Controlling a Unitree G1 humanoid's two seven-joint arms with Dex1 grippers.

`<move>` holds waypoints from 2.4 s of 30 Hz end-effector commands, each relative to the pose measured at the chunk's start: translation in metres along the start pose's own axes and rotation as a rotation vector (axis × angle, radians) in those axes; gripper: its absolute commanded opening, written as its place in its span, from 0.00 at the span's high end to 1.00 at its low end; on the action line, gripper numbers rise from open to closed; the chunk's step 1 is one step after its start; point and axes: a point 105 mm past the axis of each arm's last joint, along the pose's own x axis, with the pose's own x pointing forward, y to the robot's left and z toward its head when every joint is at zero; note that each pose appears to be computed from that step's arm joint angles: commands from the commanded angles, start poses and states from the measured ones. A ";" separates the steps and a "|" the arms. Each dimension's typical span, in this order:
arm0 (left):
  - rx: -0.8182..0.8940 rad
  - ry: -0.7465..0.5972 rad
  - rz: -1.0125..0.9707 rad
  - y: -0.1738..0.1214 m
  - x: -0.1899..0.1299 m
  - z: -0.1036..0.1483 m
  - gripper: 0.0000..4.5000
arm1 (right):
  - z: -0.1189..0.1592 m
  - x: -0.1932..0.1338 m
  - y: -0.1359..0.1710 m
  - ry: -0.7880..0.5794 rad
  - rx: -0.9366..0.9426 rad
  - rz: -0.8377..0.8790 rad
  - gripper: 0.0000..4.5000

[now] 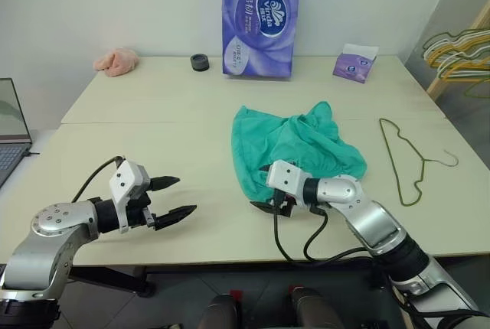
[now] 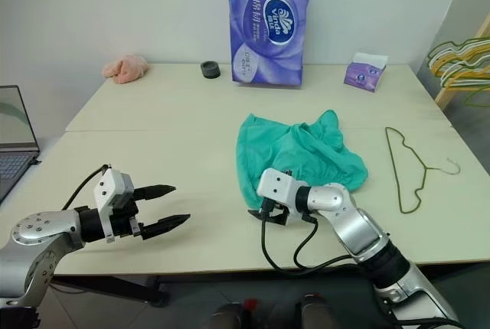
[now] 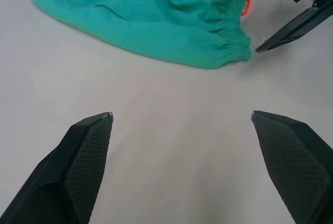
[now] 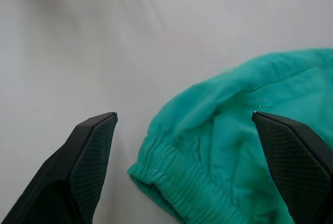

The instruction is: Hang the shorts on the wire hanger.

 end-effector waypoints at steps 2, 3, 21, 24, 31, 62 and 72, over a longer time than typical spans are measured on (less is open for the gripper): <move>0.047 -0.036 0.004 0.000 -0.001 0.016 0.00 | 0.003 0.012 0.011 0.018 0.059 0.005 0.02; 0.047 -0.036 0.004 0.000 -0.001 0.016 0.00 | 0.001 0.015 0.011 0.028 0.068 -0.005 0.02; 0.056 -0.038 0.001 0.006 0.003 0.017 0.00 | -0.014 0.036 -0.009 0.095 0.097 -0.126 0.72; 0.070 -0.036 0.016 0.009 0.004 0.016 0.00 | -0.008 0.025 -0.004 0.070 0.001 -0.074 0.94; 0.147 -0.005 0.020 0.016 0.009 0.012 0.00 | -0.009 -0.026 0.017 0.073 -0.288 0.161 1.00; 0.823 -0.124 0.064 0.036 0.099 0.032 0.00 | 0.018 -0.132 0.024 0.030 -0.264 0.329 1.00; 0.931 -0.008 0.029 0.038 0.123 0.010 0.04 | 0.028 -0.137 0.022 -0.007 -0.251 0.309 1.00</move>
